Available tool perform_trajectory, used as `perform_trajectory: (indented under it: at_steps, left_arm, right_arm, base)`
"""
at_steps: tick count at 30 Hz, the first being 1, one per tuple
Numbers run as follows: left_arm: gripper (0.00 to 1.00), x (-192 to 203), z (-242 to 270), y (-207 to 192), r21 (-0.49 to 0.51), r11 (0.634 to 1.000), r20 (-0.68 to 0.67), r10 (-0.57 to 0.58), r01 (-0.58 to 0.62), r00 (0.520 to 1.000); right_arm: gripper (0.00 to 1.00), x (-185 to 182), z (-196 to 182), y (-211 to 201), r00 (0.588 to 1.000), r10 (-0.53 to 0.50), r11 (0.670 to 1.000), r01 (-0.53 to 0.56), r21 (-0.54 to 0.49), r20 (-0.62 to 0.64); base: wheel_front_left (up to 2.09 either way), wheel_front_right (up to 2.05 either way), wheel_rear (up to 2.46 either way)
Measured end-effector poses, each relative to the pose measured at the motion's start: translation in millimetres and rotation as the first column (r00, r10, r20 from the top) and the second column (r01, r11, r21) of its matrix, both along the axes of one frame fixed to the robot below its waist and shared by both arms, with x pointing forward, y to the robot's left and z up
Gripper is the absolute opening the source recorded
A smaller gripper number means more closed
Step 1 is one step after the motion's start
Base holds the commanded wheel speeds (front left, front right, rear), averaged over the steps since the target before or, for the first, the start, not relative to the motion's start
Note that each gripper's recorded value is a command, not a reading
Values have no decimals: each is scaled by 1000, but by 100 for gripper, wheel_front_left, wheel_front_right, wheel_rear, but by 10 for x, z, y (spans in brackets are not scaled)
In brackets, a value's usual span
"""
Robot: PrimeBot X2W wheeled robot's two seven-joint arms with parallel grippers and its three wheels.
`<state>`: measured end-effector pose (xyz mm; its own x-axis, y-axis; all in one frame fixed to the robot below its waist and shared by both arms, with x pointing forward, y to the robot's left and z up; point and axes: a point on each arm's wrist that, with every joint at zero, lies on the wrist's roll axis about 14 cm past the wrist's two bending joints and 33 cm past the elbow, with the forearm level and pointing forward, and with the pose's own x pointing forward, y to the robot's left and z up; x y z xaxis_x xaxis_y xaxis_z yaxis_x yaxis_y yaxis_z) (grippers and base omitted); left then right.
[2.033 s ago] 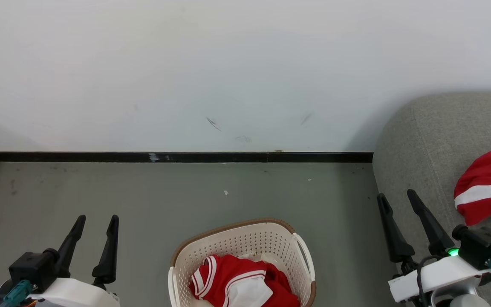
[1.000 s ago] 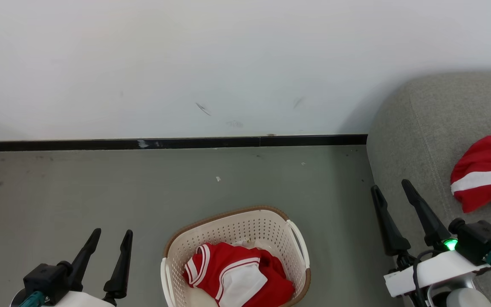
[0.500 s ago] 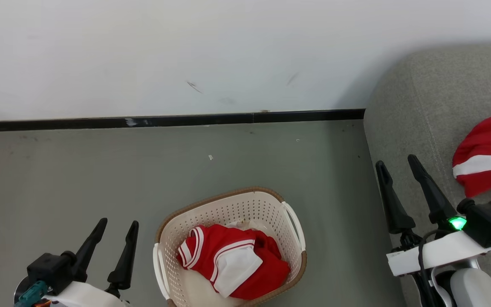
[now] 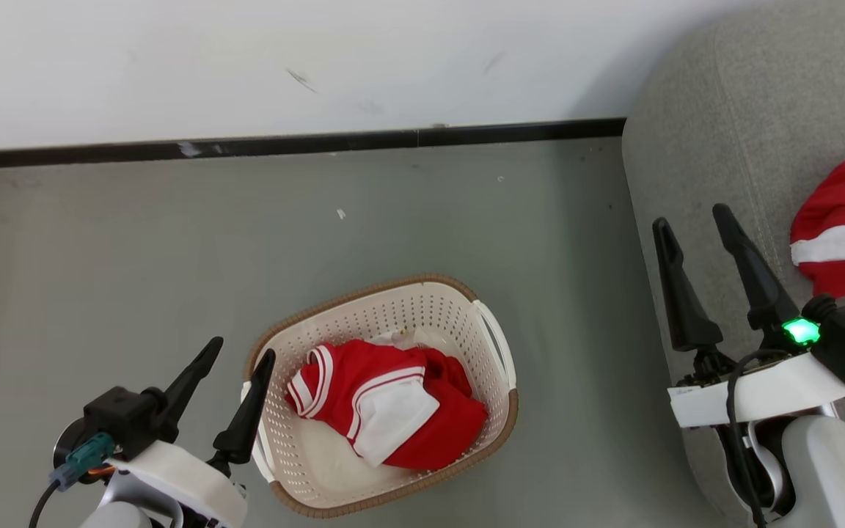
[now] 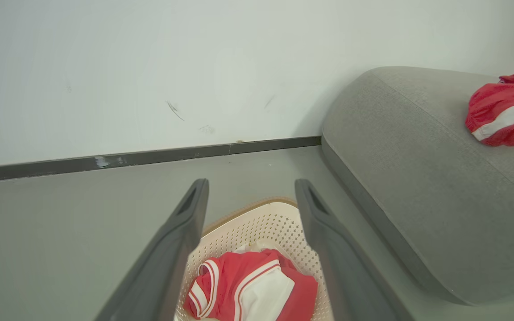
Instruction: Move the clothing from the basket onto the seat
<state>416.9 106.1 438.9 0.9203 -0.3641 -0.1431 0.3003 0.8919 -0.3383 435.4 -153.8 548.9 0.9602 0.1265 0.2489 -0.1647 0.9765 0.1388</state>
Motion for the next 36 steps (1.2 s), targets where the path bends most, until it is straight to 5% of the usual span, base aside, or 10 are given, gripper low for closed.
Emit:
perform_trajectory:
  at_steps: [36]
  left_arm:
    - [100,466,-1409,-631,57,952,-276,-274,300,921]
  right_arm:
    - [100,780,-107,-433,990,-115,988,123,-92,87]
  base:
    - [0,0,0]
